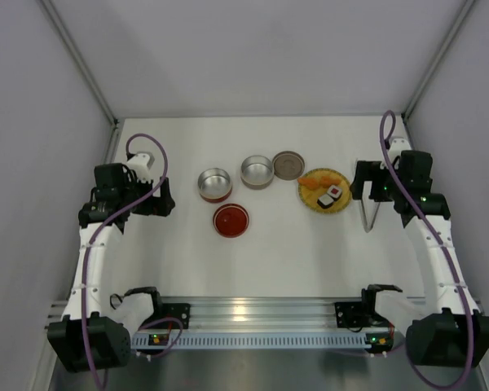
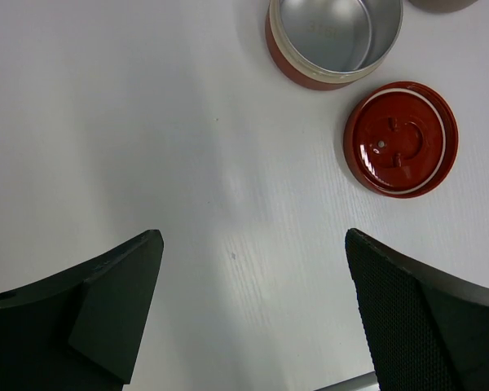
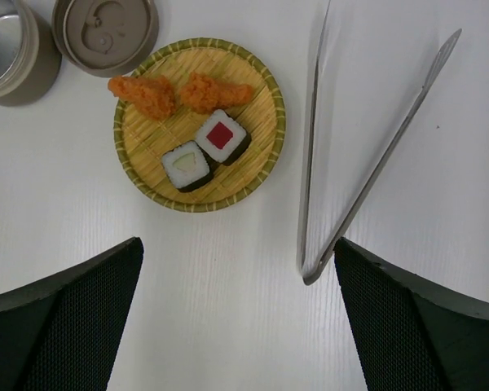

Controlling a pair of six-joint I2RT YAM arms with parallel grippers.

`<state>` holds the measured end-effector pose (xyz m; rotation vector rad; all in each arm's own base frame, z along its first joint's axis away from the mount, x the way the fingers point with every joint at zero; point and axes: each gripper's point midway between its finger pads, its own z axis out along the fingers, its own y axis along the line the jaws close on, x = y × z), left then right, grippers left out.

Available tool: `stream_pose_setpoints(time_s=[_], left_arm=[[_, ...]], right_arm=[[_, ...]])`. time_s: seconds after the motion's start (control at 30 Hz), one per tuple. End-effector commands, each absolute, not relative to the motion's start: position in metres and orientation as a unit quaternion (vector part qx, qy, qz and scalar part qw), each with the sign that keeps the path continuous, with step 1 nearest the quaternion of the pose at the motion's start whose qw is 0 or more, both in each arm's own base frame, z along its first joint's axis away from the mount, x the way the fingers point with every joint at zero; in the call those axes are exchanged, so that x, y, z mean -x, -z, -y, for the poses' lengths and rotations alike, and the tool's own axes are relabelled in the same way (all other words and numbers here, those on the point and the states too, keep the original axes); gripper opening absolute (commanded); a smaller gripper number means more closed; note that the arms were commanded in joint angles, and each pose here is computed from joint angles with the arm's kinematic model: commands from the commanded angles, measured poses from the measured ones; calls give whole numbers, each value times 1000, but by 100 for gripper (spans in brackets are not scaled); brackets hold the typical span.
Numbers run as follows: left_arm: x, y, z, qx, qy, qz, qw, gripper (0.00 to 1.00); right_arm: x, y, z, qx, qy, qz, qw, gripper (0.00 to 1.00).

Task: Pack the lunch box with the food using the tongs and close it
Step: Pick up the clamp at the center of the board.

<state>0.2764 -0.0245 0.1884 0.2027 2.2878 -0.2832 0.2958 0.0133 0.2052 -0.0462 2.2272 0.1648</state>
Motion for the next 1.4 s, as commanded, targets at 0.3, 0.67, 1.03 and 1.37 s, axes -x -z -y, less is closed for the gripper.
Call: stream_pose_setpoints(time_s=[0.3,0.67,1.03,1.37], left_arm=[[-284,-209,19,-72,97,-897,426,98],[-288,-205,21,-82,104,-897,421,98],[-294,-203,25,-99,116,-896,416,98],[-293,-192,26,-106,119,-898,410,98]], right_arm=[[-291,-173,11,-51,-33,-927,371,100],[-298,-112,38,-83,7,-963,258,99],[-305,-66,57,-128,31,-975,181,100],[-340,-47,65,-149,34,-969,192,97]])
